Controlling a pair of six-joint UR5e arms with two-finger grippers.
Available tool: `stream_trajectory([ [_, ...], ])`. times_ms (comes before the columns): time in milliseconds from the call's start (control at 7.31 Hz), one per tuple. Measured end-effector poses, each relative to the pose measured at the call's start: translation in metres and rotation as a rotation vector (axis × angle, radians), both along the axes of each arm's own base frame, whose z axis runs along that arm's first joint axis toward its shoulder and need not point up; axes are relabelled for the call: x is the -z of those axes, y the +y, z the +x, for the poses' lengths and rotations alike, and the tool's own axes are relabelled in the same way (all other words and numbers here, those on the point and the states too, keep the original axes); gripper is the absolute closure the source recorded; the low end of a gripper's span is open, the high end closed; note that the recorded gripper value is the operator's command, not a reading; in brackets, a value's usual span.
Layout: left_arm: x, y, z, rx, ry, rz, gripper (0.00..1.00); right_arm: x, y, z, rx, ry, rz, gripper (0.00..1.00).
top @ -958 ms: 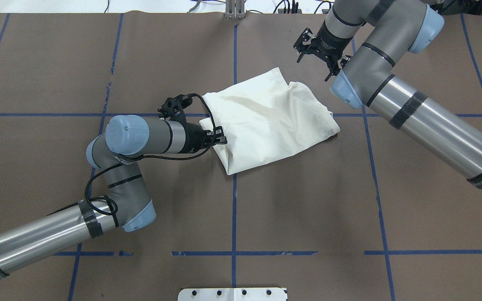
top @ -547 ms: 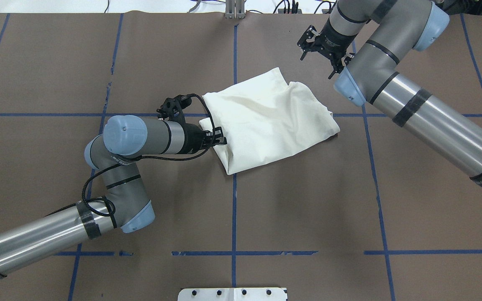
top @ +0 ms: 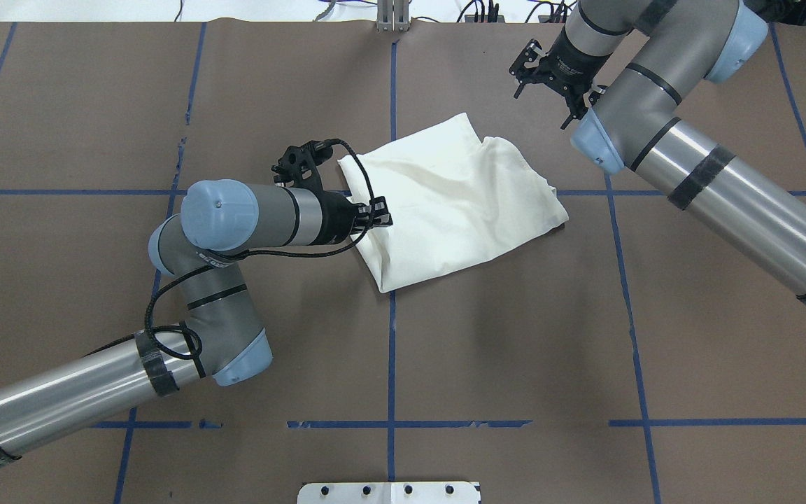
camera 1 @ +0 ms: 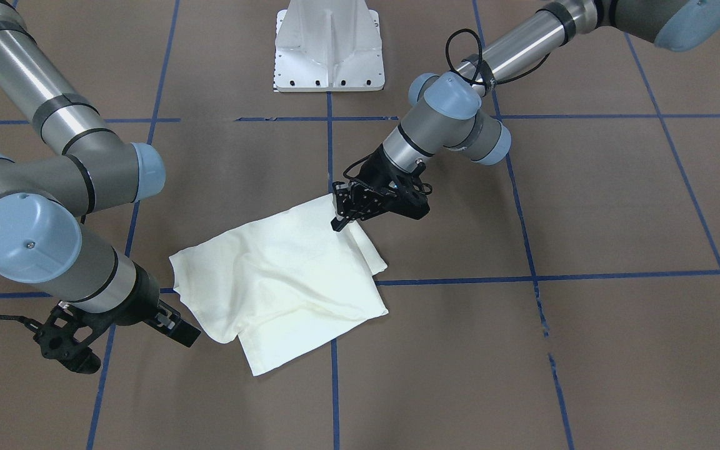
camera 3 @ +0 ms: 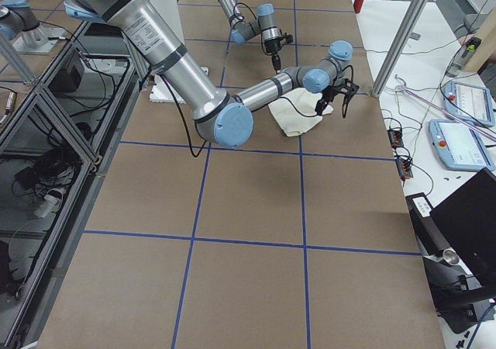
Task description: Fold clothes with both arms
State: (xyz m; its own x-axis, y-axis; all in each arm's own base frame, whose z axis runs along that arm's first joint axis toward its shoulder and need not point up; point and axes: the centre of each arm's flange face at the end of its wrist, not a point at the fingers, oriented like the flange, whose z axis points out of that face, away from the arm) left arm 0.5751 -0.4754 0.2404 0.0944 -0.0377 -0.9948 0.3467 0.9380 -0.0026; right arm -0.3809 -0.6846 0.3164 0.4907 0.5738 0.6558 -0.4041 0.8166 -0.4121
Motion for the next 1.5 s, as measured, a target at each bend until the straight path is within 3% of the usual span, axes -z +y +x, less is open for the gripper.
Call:
stream_trajectory([
  [274,-0.005,-0.015,0.026,0.011,-0.046,-0.005,1.00,-0.003,0.000,0.002,0.004,0.002,0.005,0.00],
  [821,-0.053,-0.002,0.006,-0.011,-0.120,0.015,1.00,0.001,0.000,0.007,0.005,-0.009,0.006,0.00],
  [1505,-0.017,0.031,-0.053,-0.047,-0.180,0.007,1.00,-0.005,0.018,0.034,0.011,-0.040,0.017,0.00],
])
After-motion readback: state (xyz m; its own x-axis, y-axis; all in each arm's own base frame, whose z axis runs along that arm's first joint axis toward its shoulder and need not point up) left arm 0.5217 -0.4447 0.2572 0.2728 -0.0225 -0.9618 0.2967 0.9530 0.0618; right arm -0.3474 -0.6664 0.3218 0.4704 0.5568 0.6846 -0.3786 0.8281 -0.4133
